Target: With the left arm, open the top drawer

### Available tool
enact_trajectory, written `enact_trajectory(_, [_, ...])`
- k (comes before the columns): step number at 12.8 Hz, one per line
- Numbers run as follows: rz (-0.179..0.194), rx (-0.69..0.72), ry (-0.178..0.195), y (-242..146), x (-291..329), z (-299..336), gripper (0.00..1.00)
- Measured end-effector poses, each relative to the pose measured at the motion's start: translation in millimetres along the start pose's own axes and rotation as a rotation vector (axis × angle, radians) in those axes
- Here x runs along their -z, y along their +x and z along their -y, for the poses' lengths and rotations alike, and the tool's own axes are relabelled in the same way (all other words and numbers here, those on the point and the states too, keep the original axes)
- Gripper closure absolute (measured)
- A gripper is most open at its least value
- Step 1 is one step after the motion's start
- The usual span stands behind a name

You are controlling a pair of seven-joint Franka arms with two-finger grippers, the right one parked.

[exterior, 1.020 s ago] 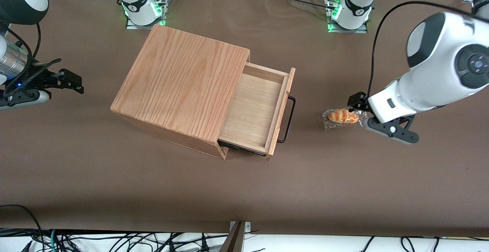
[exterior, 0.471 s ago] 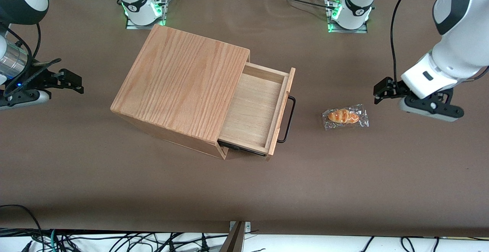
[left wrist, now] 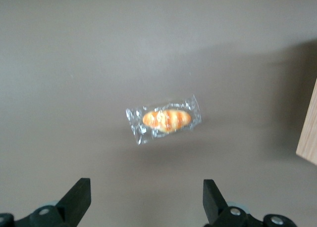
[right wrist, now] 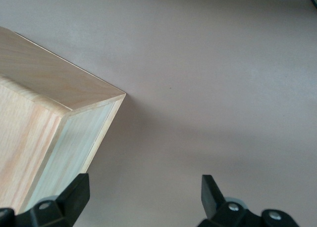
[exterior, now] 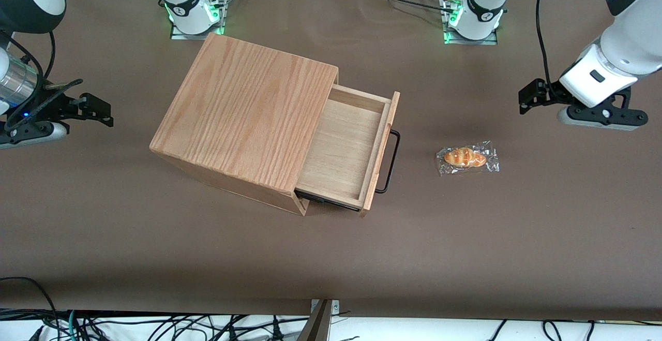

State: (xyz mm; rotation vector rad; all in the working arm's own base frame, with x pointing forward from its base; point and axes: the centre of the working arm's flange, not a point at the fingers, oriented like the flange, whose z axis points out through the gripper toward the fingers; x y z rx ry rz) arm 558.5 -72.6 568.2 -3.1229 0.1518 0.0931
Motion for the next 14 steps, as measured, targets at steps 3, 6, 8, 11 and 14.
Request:
enact_trajectory(3, [0.013,-0.001,0.001,-1.5,-1.1,-1.3,0.00])
enact_trajectory(6, [0.013,0.003,0.000,-1.5,-1.1,-0.2,0.00])
enact_trajectory(8, [0.013,0.007,-0.002,-1.4,-1.1,0.7,0.00])
enact_trajectory(11, [0.013,0.013,-0.002,-1.4,-1.1,0.9,0.00])
enact_trajectory(14, [0.013,0.014,-0.002,-1.4,-1.1,0.9,0.00])
